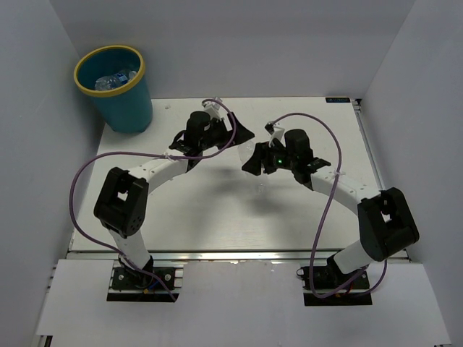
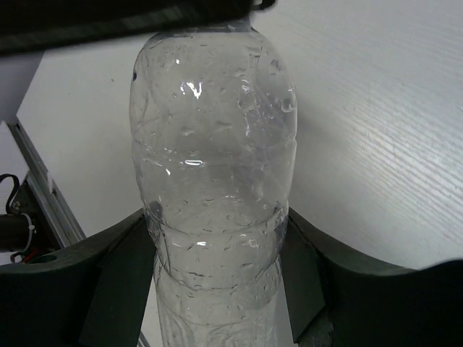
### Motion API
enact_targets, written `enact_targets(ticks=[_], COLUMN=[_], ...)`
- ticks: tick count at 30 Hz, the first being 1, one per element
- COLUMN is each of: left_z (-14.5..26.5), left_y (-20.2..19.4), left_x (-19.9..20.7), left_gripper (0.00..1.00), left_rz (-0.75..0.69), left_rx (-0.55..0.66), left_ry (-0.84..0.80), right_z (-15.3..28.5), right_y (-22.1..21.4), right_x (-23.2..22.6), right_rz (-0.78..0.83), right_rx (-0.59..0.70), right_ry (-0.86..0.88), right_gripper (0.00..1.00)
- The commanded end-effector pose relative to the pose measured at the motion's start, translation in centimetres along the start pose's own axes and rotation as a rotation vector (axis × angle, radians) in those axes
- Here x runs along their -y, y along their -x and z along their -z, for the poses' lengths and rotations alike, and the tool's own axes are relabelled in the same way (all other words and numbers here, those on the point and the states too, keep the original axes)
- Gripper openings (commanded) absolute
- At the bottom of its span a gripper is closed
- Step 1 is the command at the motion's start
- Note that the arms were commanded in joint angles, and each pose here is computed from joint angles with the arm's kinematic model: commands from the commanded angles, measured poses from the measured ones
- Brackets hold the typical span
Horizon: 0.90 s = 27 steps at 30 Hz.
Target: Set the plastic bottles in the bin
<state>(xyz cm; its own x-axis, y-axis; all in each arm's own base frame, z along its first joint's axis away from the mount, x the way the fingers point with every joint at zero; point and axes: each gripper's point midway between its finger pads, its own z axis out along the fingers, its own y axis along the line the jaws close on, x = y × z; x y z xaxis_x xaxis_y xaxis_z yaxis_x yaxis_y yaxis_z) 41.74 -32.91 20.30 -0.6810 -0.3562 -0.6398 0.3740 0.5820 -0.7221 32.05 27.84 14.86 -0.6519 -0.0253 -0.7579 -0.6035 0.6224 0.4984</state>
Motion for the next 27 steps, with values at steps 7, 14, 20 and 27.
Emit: enact_targets(ticks=[7,14,20,27], left_z=[0.2,1.0,4.1,18.3], left_y=[0.3,3.6,15.2,34.6], left_x=[1.5,0.5,-3.3,-5.8], left_gripper=[0.23,0.00,0.00,0.00], left_rz=[-0.022,-0.117,-0.128,-0.187], left_rx=[0.021,0.105,0.305,0.802], left_ry=[-0.019,0.129,0.304,0.541], right_z=[-0.7,0.0,3.5,6.8], right_y=[4.0,4.2,6.2,5.8], right_x=[-2.2,-2.2,-3.1,-1.2], right_rz=[0.078,0.060,0.085,0.090], right_rx=[0.086,0.076,0.151,0.192], right_ry=[0.062,0.031,-0.038,-0.208], right_gripper=[0.25,0.89,0.89,0.89])
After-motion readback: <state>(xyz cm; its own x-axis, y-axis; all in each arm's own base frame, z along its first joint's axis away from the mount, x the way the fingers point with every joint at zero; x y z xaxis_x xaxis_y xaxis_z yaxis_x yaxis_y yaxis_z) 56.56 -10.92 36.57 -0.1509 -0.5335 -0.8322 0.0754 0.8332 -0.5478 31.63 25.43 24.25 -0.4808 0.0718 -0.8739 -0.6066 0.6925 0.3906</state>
